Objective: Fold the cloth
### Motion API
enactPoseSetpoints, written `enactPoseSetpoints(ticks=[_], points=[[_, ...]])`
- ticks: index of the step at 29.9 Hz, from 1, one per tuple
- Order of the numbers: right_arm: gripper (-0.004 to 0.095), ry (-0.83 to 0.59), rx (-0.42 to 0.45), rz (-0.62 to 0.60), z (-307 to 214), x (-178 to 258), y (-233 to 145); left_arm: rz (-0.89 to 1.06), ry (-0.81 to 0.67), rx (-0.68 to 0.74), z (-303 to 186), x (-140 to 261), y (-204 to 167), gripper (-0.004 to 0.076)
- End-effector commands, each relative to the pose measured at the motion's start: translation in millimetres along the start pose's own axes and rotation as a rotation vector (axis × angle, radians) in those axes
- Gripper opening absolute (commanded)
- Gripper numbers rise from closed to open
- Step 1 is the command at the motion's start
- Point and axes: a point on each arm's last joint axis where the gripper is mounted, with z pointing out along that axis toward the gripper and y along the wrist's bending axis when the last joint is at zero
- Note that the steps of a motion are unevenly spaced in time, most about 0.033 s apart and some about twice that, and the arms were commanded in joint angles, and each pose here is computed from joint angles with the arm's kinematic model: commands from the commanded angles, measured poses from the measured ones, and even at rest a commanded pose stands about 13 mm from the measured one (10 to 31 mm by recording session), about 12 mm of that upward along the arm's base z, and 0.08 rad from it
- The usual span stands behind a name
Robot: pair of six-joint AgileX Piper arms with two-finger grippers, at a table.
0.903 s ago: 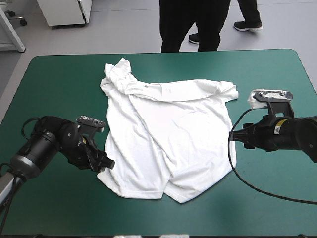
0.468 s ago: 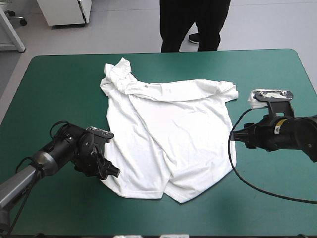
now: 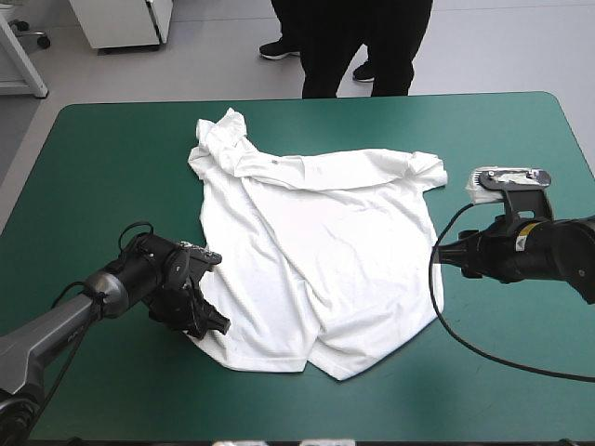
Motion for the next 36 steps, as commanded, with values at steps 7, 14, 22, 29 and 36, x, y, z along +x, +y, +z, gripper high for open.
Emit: enactPoseSetpoints(ticks=[7, 14, 22, 29, 36], points=[[0.0469, -0.022, 0.003, -0.011, -3.2, -5.1, 0.8, 0.007, 0.01, 0.047, 19.7, -5.4, -6.3, -0.0003], [0.0529, 0.058, -0.012, -0.093, 19.3, -8.3, 4.4, 0.001, 0.016, 0.063, 19.6, -4.9, -7.8, -0.0009], [0.0675, 0.329, 0.039, -0.054, 96.6, 6.0, 1.1, -0.004, 0.031, 0.106, 19.2, -3.6, -11.7, -0.0009], [0.0672, 0.295, 0.082, -0.016, 138.7, 32.0, -10.1, -0.01, 0.033, 0.118, 19.1, -3.4, -12.8, -0.0009], [0.0613, 0.309, 0.087, -0.009, 165.4, 44.8, -13.7, -0.037, 0.019, 0.155, 18.7, -4.9, -16.2, -0.0009]])
